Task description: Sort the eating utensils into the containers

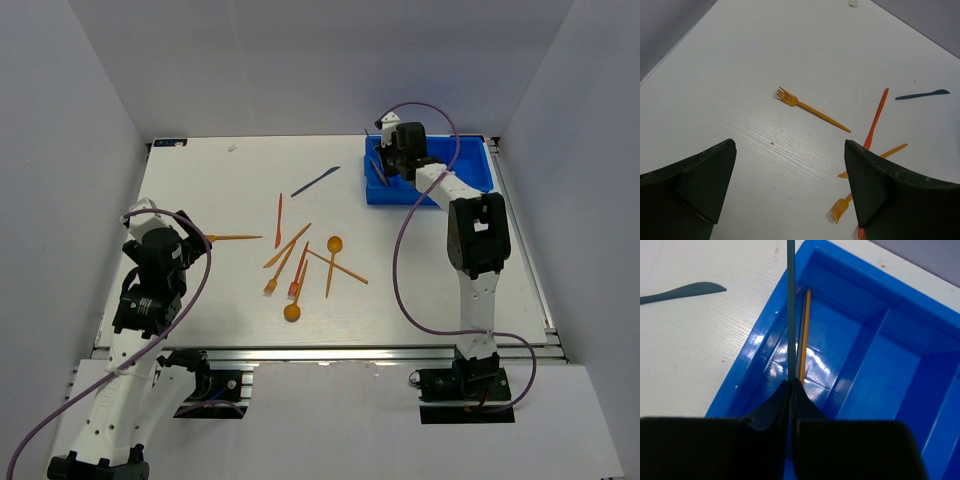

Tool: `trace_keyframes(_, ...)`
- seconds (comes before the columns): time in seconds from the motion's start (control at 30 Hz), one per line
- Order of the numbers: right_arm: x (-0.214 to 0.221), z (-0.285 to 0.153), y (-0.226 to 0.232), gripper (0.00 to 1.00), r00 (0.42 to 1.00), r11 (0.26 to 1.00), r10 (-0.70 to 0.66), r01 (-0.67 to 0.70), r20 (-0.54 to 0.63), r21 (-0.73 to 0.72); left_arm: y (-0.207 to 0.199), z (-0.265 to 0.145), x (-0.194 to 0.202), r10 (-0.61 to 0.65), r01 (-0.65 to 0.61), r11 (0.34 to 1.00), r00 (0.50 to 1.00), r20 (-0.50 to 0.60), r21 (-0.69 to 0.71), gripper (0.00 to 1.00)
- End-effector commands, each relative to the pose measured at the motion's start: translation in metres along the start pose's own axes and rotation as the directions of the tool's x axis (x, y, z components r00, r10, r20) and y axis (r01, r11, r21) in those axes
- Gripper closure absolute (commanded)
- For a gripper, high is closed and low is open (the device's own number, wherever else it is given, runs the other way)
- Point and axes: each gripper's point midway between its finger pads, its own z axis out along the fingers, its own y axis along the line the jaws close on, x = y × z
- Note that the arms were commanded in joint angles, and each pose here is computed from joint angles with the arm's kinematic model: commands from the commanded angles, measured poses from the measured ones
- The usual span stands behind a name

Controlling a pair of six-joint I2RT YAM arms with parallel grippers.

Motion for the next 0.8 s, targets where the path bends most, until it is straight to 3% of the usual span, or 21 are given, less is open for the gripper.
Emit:
trace_keyframes(0.0,-0.058,-0.031,-0.025,0.95,0.990,0.997,-0.006,-0.005,0.142,0.077,-0.002,-0.001,-0.002,0.000,0.000,1.000,1.000,0.010,0.010,0.02)
trace_keyframes(0.1,-0.054,-0.034,-0.029,0.88,0.993,0.996,0.014,-0.024,0.116,0.084,-0.001,-0.002,-0.004,-0.003,0.003,1.000,1.000,0.017,0.011,0.02)
trace_keyframes(0.13,-0.053,-0.035,-0.029,0.75,0.993,0.996,0.017,-0.026,0.113,0.083,-0.001,-0.003,-0.004,-0.004,0.003,1.000,1.000,0.018,0.013,0.02)
trace_keyframes(0.2,-0.054,-0.038,-0.026,0.62,0.994,0.997,0.018,-0.025,0.110,0.067,-0.001,-0.003,-0.004,-0.004,0.004,1.000,1.000,0.021,0.011,0.02)
trace_keyframes(0.23,-0.053,-0.040,-0.024,0.23,0.994,0.998,0.025,-0.031,0.104,0.059,-0.001,-0.004,-0.005,-0.006,0.006,1.000,1.000,0.023,0.012,0.02)
trace_keyframes(0.27,-0.054,-0.042,-0.024,0.17,0.994,0.998,0.025,-0.031,0.106,0.056,-0.001,-0.003,-0.004,-0.005,0.005,1.000,1.000,0.020,0.011,0.02)
trace_keyframes(0.53,-0.097,-0.087,-0.005,0.17,0.984,0.999,0.047,-0.049,0.171,0.003,0.000,-0.003,-0.004,-0.006,0.006,1.000,1.000,0.022,0.008,0.02)
trace_keyframes(0.6,-0.106,-0.105,0.020,0.17,0.984,0.999,0.037,-0.035,0.172,-0.014,0.000,-0.003,-0.005,-0.007,0.006,1.000,1.000,0.023,0.009,0.02)
trace_keyframes(0.73,-0.065,-0.122,0.078,0.24,0.999,0.997,-0.009,0.013,0.050,-0.077,0.001,-0.003,-0.005,-0.004,0.004,1.000,1.000,0.020,0.002,0.02)
trace_keyframes(0.77,-0.033,-0.123,0.095,0.25,1.000,0.994,-0.007,0.004,-0.027,-0.106,0.001,-0.002,-0.004,-0.003,0.003,1.000,1.000,0.019,0.002,0.02)
